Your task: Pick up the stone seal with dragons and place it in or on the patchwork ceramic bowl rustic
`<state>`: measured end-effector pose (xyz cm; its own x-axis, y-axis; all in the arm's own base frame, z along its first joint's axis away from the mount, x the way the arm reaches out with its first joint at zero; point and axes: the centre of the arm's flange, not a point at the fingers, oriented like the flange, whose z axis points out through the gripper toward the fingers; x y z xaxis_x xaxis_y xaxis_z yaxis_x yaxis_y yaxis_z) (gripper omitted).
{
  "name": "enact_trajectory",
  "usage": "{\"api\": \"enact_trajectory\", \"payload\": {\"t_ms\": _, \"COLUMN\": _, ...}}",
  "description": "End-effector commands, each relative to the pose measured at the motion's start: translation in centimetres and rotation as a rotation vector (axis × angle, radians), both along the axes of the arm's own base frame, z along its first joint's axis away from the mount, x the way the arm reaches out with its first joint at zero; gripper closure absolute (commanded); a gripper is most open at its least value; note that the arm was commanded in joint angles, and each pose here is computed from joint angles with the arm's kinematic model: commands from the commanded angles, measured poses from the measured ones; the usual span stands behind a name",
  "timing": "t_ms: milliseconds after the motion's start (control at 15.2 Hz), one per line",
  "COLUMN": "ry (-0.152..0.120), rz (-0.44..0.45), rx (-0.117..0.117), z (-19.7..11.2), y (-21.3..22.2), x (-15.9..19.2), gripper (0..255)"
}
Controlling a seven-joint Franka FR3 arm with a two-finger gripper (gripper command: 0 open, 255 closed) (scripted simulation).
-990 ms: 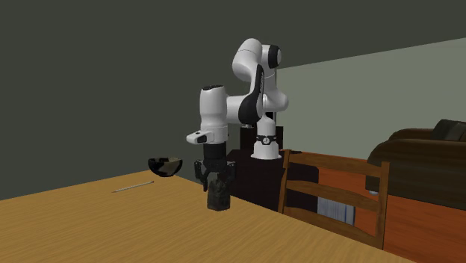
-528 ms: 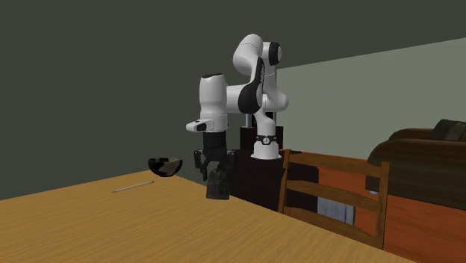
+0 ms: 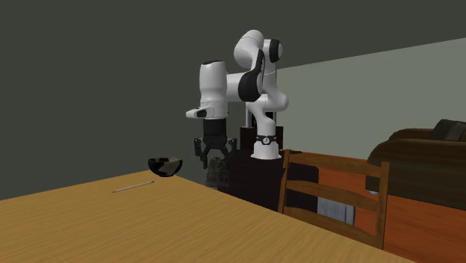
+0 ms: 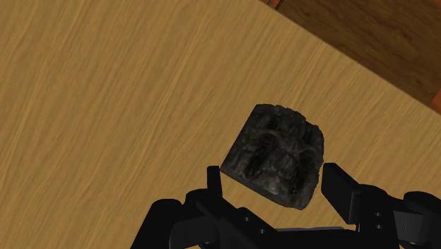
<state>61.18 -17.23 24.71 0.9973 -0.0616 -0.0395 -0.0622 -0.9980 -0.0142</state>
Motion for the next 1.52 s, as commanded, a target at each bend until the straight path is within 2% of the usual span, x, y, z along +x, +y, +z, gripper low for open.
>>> {"api": "enact_trajectory", "payload": {"t_ms": 0, "ry": 0.0, "rz": 0.0, "rx": 0.0, "z": 1.2, "y": 0.0, "x": 0.1, "gripper": 255}}
{"api": "enact_trajectory", "payload": {"t_ms": 990, "ry": 0.0, "rz": 0.0, "rx": 0.0, "z": 9.0, "y": 0.0, "x": 0.1, "gripper": 255}}
{"api": "enact_trajectory", "payload": {"t_ms": 1452, "ry": 0.0, "rz": 0.0, "rx": 0.0, "z": 9.4, "y": -6.9, "x": -6.1, "gripper": 255}}
